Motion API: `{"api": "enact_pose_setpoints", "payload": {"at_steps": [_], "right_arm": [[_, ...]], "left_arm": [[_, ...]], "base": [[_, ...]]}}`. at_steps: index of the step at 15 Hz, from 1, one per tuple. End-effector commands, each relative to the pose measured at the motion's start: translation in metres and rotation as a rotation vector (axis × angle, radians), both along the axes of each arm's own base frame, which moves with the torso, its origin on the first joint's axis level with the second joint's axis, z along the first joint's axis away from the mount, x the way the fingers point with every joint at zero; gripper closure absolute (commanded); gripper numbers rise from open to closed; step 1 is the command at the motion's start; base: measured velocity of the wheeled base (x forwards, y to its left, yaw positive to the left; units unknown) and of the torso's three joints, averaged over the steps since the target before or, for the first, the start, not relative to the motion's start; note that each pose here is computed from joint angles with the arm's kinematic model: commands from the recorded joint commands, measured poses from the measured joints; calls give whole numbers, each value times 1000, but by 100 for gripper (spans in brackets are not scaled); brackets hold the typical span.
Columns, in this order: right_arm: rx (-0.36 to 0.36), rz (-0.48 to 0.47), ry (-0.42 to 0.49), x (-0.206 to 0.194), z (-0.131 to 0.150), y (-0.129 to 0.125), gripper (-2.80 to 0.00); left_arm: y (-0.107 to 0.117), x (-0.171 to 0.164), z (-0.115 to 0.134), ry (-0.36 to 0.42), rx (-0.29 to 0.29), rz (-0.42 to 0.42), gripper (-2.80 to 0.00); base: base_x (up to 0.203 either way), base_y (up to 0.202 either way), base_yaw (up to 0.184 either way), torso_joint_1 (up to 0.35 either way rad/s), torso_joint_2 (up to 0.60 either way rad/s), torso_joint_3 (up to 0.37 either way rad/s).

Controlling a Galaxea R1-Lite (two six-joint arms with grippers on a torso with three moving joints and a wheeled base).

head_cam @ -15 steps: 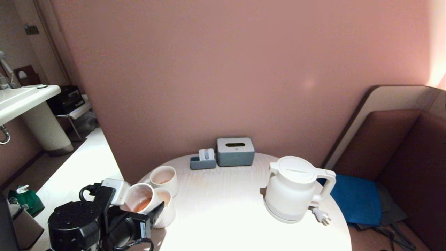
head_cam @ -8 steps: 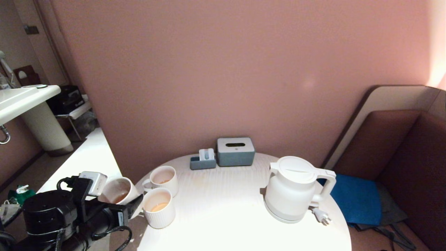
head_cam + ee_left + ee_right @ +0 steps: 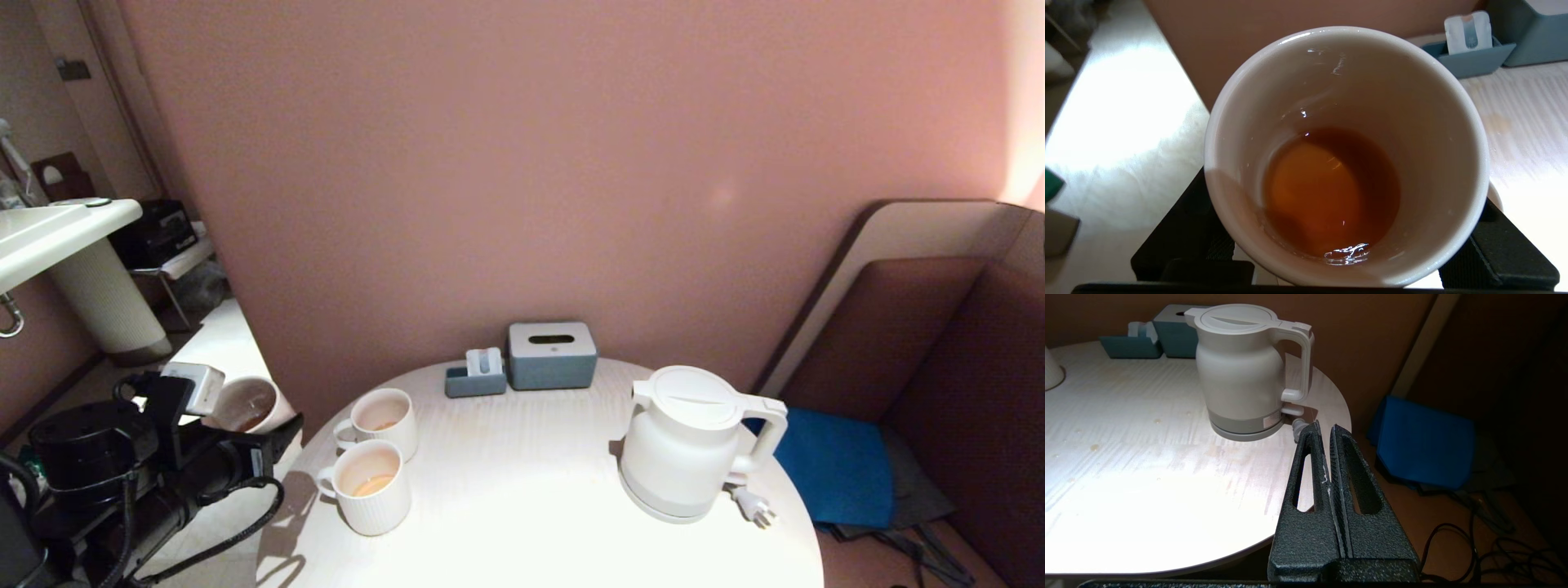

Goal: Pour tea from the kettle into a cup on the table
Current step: Pour water into another cup

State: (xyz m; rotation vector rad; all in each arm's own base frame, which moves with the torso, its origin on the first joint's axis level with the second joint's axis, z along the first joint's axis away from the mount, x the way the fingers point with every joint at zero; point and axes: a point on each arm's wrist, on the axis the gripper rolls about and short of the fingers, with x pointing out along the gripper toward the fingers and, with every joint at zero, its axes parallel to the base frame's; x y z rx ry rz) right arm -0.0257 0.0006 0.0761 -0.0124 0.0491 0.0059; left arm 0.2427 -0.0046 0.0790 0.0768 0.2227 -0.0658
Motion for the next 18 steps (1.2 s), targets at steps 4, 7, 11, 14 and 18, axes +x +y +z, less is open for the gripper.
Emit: {"api": "enact_pose_setpoints", "payload": {"at_steps": [4, 7, 11, 14, 18], "right_arm": [[-1, 1, 1, 0, 0, 0, 0], [-1, 1, 1, 0, 0, 0, 0], [-1, 1, 1, 0, 0, 0, 0], [-1, 1, 1, 0, 0, 0, 0], [-1, 1, 1, 0, 0, 0, 0]], "left_arm": [[0, 26, 5, 6, 60, -11, 0], [0, 29, -2, 35, 95, -18, 0], [0, 40, -13, 59, 174, -41, 0], [0, 45, -20, 74, 218, -52, 0], [0, 50, -26, 135, 234, -64, 0]], "base": [[0, 0, 0, 0, 0, 0], [0, 0, 0, 0, 0, 0], [0, 0, 0, 0, 0, 0], [0, 0, 0, 0, 0, 0], [0, 0, 0, 0, 0, 0]]}}
